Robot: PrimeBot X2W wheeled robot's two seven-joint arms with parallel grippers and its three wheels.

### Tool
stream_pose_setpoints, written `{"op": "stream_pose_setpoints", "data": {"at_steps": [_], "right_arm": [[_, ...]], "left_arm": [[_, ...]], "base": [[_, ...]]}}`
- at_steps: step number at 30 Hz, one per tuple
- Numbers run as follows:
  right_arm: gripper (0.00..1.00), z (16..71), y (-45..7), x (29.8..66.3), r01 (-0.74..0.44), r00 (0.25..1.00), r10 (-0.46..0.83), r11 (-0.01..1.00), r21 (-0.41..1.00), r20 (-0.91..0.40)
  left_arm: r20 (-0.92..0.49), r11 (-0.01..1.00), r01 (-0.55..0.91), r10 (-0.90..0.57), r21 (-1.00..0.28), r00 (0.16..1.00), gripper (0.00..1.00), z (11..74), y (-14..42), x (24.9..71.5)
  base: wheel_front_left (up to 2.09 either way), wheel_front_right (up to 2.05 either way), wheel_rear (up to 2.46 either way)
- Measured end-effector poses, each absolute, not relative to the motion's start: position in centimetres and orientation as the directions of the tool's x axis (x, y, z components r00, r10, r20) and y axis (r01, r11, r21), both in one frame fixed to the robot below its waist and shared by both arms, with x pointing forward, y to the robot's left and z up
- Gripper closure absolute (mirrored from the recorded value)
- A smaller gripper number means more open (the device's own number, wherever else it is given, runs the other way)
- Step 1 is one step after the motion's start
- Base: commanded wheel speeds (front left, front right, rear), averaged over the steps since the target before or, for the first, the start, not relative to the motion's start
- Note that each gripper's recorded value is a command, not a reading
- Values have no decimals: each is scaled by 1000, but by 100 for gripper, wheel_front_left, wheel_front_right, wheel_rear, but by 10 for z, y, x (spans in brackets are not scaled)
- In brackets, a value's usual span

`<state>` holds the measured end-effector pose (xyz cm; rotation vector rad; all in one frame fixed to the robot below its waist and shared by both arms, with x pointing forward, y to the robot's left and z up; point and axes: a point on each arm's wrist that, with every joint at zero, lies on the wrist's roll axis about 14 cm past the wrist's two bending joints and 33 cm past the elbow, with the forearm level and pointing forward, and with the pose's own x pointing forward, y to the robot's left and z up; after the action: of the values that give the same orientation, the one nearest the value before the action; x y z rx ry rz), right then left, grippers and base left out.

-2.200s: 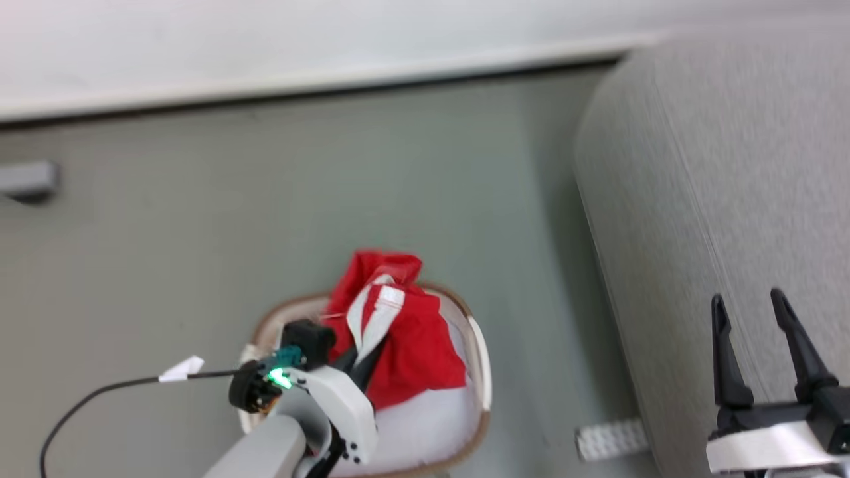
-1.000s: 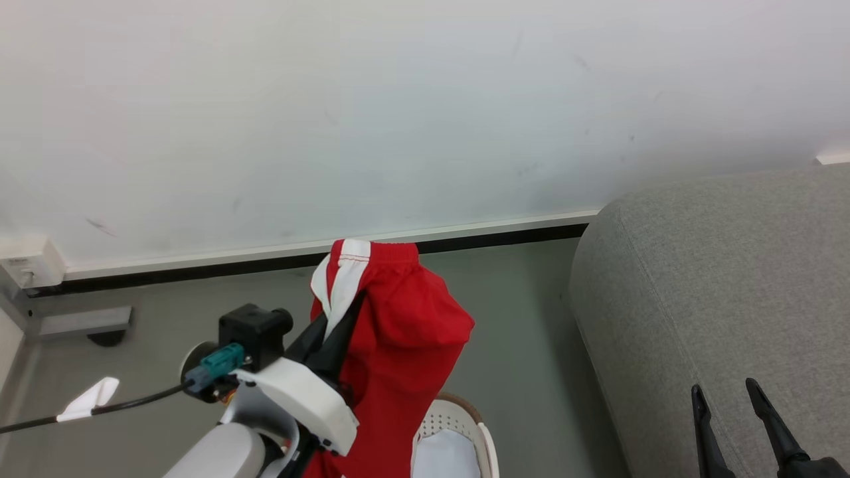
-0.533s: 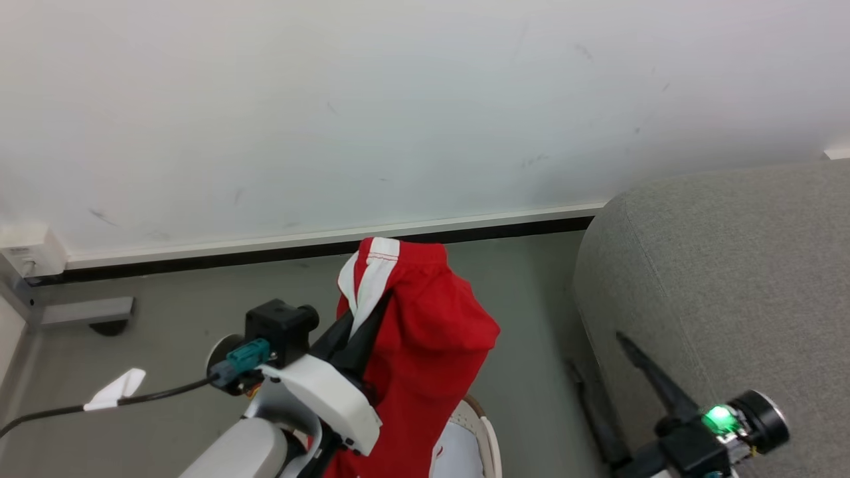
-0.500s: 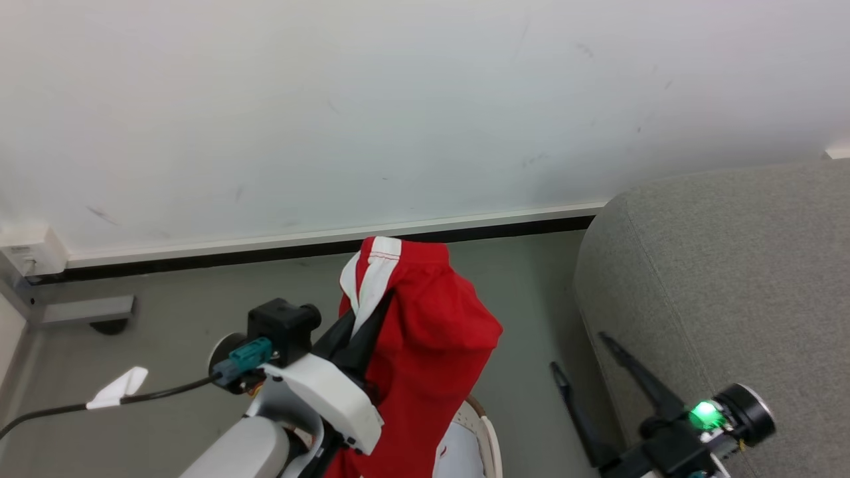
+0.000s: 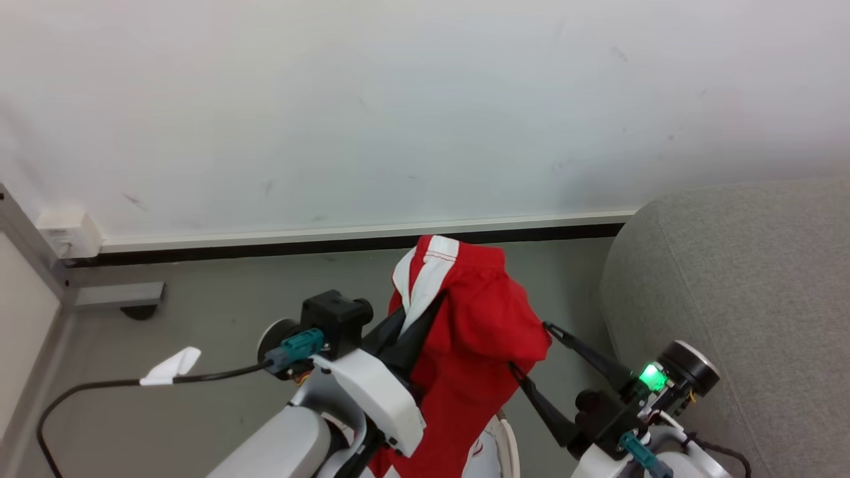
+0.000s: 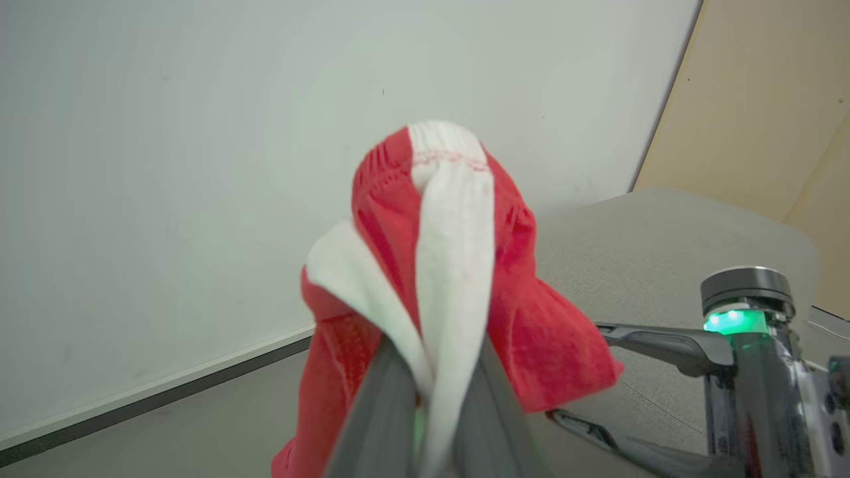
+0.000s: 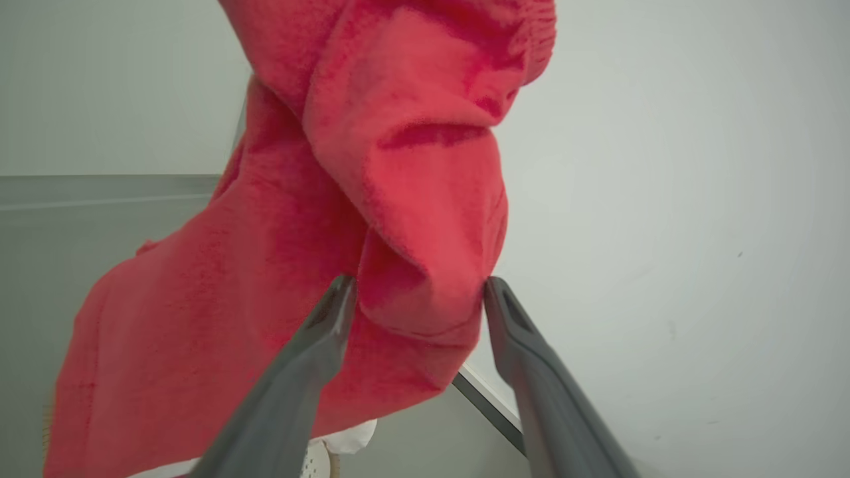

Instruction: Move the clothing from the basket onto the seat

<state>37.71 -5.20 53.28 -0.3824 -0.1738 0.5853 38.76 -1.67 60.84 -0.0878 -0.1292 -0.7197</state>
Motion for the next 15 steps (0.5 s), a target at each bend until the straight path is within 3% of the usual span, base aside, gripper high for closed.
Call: {"op": "stream_pose_setpoints", "data": {"at_steps": [10, 11, 12, 13, 15], "right_arm": [[0, 528, -41, 389, -511, 828, 560, 776, -370, 30], [22, 527, -40, 390, -515, 829, 559, 780, -355, 26], [72, 522, -40, 390, -520, 833, 553, 790, -326, 13], [100, 518, -40, 391, -521, 839, 545, 804, -289, 5], [100, 519, -40, 393, -517, 844, 536, 820, -244, 11]], "left_arm": [[134, 714, 699, -689, -39, 712, 100, 607, -27, 376], [134, 713, 700, -690, -40, 711, 100, 607, -27, 376], [131, 712, 701, -691, -39, 710, 100, 607, -28, 376], [129, 713, 700, -691, -41, 711, 100, 606, -27, 376], [121, 715, 698, -690, -42, 714, 100, 604, -26, 376]], "base": [[0, 0, 0], [0, 0, 0], [0, 0, 0], [0, 0, 0], [0, 0, 0]]}}
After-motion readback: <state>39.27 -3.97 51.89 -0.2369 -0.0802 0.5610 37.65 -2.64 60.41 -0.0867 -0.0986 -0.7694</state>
